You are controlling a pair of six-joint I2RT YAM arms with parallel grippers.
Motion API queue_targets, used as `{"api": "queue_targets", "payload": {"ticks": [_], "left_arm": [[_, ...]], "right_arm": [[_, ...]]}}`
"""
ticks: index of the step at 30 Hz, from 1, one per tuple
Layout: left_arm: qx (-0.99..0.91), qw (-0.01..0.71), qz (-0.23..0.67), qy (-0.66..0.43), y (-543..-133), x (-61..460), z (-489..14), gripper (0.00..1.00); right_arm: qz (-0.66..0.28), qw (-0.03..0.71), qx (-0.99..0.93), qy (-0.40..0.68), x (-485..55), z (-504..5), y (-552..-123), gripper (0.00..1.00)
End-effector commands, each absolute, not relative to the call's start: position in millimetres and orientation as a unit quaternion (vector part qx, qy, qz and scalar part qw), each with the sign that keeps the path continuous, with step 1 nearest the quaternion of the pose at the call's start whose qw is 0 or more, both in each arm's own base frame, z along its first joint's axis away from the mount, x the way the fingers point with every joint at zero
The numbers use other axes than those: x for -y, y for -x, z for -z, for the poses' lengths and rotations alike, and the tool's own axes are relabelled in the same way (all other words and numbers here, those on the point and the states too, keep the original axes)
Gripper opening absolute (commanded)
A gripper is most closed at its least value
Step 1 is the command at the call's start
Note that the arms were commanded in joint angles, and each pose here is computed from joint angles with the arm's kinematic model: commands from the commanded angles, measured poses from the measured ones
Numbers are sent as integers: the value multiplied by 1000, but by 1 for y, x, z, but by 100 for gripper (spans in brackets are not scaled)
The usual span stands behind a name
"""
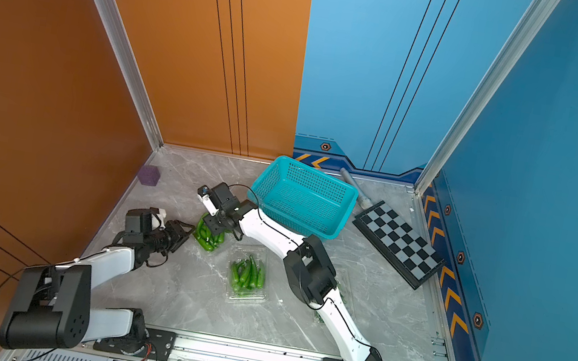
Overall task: Take small green peppers out of containers
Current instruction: Pick up the green pepper from the packing box.
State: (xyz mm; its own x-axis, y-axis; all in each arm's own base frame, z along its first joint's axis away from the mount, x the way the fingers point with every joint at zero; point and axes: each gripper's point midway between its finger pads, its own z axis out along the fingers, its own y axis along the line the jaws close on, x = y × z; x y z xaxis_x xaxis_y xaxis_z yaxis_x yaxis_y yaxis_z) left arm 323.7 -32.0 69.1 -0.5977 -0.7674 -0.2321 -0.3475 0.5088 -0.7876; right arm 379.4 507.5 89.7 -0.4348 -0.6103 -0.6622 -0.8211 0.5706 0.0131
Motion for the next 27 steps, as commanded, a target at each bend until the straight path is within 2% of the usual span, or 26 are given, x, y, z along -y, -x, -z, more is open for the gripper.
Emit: {"api": "queue_targets", "payload": {"ticks": [1, 11, 27], "left_arm": [[-821, 288, 351, 345, -317, 28, -63, 49], [-822, 286, 351, 344, -316, 29, -62, 49], [-822, 287, 352, 344, -319, 28, -63, 49]], "right_arm": [[-173, 298, -837, 424, -507, -71, -383, 50], [-172, 289, -841, 423, -509, -58, -384, 46], [-132, 310, -852, 400, -512, -49, -392, 46]]}}
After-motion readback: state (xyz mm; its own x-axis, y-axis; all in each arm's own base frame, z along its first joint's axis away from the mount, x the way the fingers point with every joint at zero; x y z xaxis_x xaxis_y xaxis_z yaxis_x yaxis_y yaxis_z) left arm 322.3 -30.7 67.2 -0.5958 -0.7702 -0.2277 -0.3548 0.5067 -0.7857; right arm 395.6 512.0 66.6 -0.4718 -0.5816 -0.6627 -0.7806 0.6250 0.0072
